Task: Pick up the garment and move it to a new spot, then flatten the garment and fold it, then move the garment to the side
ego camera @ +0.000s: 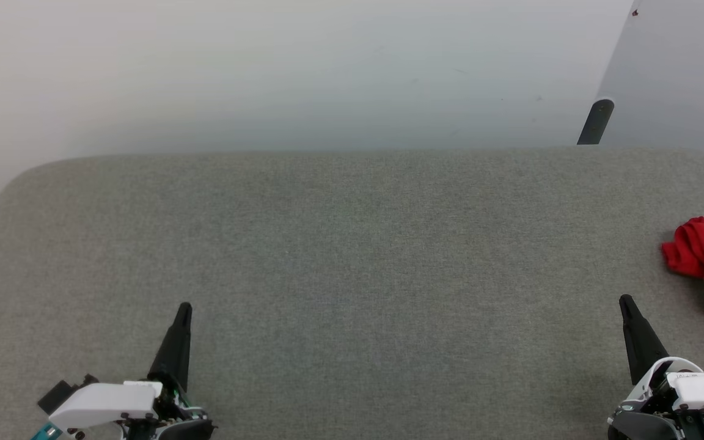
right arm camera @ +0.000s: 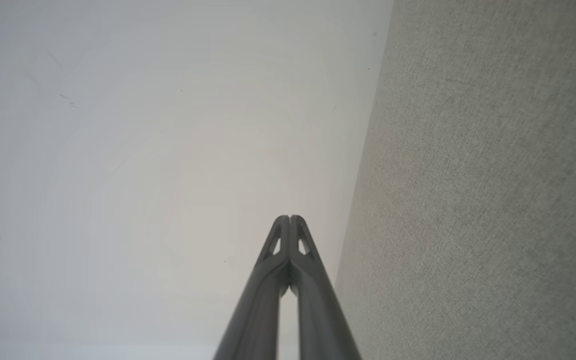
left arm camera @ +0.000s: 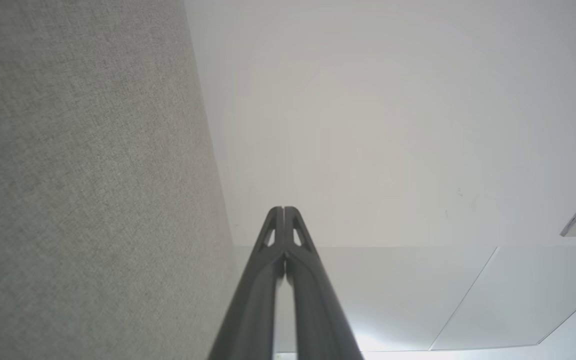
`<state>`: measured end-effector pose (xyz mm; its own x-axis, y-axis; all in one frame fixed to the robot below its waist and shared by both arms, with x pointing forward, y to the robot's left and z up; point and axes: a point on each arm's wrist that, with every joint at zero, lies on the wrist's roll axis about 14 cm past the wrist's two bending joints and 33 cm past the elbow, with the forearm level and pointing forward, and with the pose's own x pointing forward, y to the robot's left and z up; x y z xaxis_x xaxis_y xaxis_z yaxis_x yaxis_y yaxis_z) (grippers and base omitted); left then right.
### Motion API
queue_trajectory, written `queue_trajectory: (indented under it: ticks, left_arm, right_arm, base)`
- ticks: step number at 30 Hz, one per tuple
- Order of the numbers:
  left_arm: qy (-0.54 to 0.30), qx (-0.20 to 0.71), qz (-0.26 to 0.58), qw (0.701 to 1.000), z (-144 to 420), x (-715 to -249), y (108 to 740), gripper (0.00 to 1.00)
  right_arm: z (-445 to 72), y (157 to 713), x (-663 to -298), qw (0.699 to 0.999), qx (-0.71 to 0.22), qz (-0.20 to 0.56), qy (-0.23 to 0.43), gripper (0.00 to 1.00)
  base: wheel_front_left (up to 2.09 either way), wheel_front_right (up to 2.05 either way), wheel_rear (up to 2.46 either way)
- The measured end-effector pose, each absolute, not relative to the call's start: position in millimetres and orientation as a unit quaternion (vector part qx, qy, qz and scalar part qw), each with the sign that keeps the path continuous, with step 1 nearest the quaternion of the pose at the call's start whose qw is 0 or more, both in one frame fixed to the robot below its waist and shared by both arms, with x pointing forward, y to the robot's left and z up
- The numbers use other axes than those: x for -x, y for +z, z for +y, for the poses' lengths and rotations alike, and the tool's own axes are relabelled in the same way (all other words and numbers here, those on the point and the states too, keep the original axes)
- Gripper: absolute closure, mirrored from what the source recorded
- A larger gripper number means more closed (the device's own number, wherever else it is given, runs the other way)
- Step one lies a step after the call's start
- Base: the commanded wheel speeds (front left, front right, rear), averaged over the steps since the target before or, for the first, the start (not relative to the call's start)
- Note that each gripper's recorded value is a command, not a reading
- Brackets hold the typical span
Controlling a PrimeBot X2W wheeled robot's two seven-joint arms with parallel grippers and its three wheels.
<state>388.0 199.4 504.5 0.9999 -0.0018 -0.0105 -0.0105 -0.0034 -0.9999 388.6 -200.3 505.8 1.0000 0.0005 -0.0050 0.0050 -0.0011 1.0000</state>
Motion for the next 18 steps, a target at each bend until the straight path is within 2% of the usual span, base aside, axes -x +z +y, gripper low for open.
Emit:
queue_trajectory:
  ticks: [18]
  left_arm:
    - [0.003,0.708,0.004,0.706,199.4,-388.0,504.5,1.0]
  right_arm:
    - [-200.3,505.8,-388.6,0.707,-0.708,0.002,-0.002,1.0]
  base:
    - [0.0,0.0,0.0]
